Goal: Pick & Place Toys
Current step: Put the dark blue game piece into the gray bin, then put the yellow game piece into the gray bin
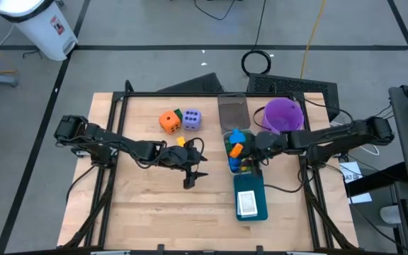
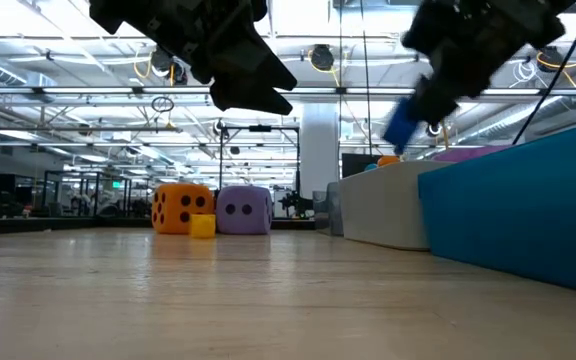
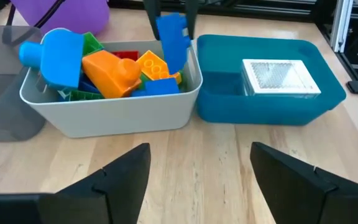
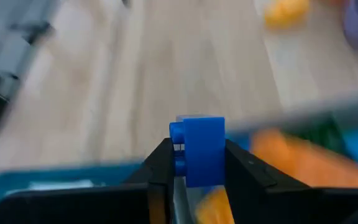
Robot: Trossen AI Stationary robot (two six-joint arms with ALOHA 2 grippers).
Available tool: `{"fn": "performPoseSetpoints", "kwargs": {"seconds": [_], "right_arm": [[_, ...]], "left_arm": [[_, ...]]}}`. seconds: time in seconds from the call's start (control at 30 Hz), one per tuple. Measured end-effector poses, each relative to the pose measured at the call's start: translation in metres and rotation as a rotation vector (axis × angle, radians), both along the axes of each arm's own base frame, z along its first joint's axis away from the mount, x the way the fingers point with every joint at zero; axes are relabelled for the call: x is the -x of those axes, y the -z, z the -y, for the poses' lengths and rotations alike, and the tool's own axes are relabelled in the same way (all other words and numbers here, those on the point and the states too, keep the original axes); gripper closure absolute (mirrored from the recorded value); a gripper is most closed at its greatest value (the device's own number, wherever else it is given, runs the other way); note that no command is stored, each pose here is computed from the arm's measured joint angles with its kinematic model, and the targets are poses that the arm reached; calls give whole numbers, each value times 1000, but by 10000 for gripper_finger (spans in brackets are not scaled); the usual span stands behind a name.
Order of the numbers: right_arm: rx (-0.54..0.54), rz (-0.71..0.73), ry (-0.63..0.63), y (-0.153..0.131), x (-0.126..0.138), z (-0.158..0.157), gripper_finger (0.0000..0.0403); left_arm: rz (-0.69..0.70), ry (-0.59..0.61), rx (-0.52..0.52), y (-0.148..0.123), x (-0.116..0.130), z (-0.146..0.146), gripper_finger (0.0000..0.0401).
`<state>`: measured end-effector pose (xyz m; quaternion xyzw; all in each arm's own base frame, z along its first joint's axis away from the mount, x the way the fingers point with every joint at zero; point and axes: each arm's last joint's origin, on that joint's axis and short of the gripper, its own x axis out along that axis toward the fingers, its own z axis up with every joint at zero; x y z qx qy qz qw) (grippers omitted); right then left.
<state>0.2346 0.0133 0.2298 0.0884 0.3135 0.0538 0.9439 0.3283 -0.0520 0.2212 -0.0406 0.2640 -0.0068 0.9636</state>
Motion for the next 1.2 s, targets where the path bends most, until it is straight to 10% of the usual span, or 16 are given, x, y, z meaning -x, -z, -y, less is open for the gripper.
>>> {"fn": "performPoseSetpoints", "kwargs": {"seconds": [0.3, 0.73, 1.2], "right_arm": [[-10, -175, 110, 28, 20, 3, 320], [-3, -9, 129, 15, 10, 4, 179], [5, 12, 117, 14, 9, 3, 145]], "left_arm": [[3, -6, -2, 0, 0, -1, 136], [-6, -33, -13, 1, 0, -5, 140], [-348, -643, 94, 30, 27, -62, 147]]}}
